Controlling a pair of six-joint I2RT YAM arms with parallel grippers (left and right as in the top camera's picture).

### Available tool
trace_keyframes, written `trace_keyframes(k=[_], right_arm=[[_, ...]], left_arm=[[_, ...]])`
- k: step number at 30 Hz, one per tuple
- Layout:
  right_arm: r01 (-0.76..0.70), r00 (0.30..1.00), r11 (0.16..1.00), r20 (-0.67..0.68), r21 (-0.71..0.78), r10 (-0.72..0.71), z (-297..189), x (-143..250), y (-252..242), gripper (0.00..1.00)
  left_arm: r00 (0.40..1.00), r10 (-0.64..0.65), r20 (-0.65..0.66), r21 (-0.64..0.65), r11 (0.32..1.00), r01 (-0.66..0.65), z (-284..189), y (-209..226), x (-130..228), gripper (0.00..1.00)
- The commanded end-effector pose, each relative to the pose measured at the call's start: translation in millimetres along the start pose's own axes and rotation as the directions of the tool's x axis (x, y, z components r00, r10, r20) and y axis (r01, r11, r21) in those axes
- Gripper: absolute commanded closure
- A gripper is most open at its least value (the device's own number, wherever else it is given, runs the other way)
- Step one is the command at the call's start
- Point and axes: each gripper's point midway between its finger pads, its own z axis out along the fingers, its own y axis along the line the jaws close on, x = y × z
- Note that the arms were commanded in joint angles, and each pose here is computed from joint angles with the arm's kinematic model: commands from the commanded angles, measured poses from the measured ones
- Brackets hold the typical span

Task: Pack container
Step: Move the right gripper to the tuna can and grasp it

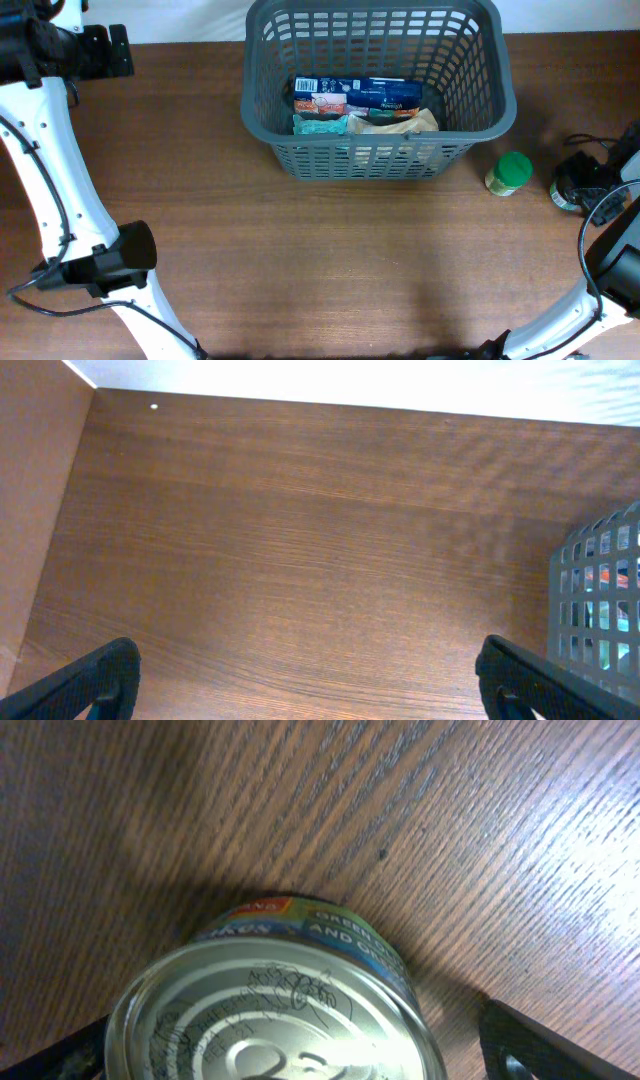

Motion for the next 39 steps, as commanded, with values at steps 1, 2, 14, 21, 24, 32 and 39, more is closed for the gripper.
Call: trace_keyframes(k=[1, 2, 14, 21, 24, 32, 39], right_arm=[[-0.005, 1.0, 1.0, 0.005, 0.01, 0.005, 4, 2, 0, 0.0], [-0.005, 1.0, 1.0, 0.009, 0.008, 0.005, 4, 1, 0, 0.01], [-0.032, 0.999, 0.999, -0.013, 0.023, 0.032, 4, 6, -3, 0.05], [-0.032, 0.999, 0.998, -0.007, 0.047, 0.032, 5, 6, -8, 0.07], [-0.032, 0.999, 0.997, -0.004, 0.064, 0.032, 6, 6, -11, 0.09], [-0.031, 0.999, 0.997, -0.023, 0.072, 0.033, 12, 11, -13, 0.17], [-0.031, 0.999, 0.997, -0.024, 0.073, 0.033, 13, 11, -13, 0.38]], left_arm=[[1.0, -0.01, -0.008, 0.004, 1.0, 0.01, 3, 0, 1, 0.01], [1.0, -0.011, -0.008, 0.004, 1.0, 0.011, 3, 0, 1, 0.01], [1.0, -0.01, -0.008, 0.004, 1.0, 0.01, 3, 0, 1, 0.01], [1.0, -0.01, -0.008, 0.004, 1.0, 0.01, 3, 0, 1, 0.01], [1.0, -0.01, -0.008, 0.004, 1.0, 0.01, 3, 0, 1, 0.01], [1.0, -0.01, -0.008, 0.004, 1.0, 0.01, 3, 0, 1, 0.01], [1.0, -0.01, -0.008, 0.004, 1.0, 0.01, 3, 0, 1, 0.01]])
